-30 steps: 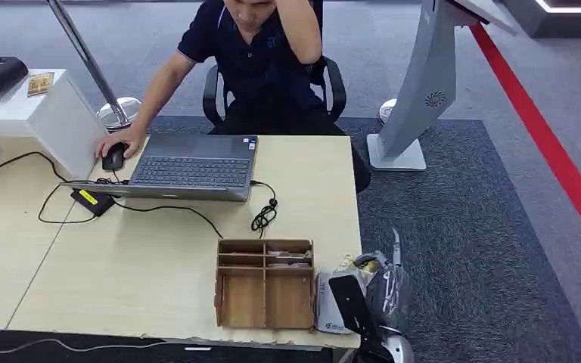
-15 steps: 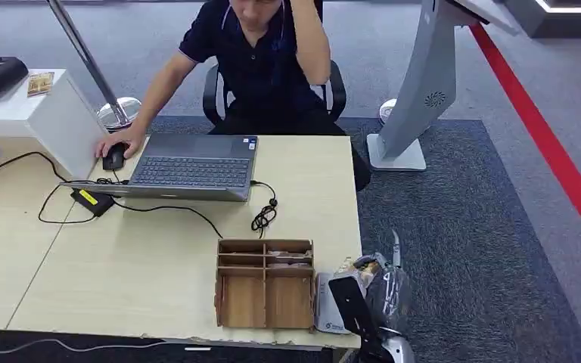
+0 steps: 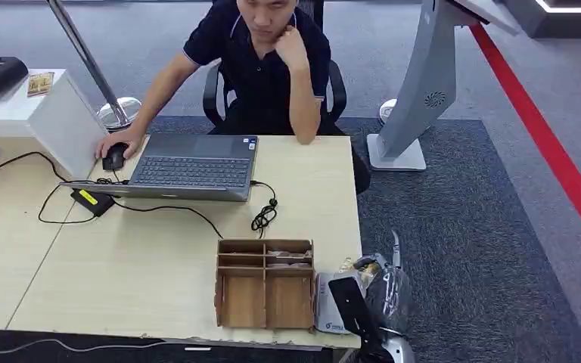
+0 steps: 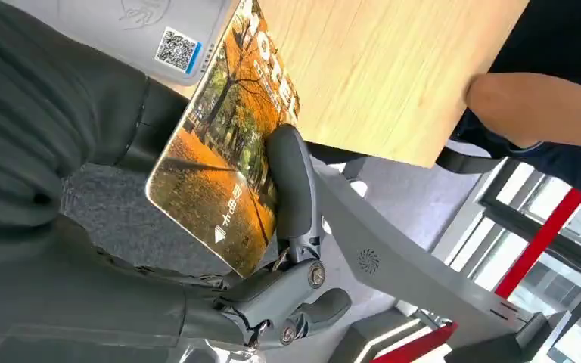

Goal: Pass the card to the sensor for recognition and then transmit it.

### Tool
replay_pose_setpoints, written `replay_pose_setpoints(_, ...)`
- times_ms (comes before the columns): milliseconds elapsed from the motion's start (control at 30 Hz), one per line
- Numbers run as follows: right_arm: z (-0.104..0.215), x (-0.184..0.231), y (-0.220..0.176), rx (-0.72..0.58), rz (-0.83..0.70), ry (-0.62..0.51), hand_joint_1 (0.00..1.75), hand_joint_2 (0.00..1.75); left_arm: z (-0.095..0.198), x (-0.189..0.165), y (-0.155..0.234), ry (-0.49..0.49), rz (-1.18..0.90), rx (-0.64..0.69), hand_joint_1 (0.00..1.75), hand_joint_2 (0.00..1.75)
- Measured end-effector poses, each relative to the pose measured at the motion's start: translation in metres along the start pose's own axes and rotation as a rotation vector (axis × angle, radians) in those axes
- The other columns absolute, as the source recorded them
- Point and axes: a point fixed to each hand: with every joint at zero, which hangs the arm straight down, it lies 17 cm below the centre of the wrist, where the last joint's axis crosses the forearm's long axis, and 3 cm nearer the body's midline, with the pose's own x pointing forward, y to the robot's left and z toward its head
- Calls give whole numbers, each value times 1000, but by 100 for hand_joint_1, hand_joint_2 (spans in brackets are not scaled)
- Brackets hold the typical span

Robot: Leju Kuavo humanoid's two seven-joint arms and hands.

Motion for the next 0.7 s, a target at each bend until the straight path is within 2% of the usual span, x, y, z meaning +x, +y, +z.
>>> replay_pose_setpoints(700, 0, 0, 0, 0, 0, 0, 175, 175, 0, 0, 0, 0, 0, 0, 0, 0)
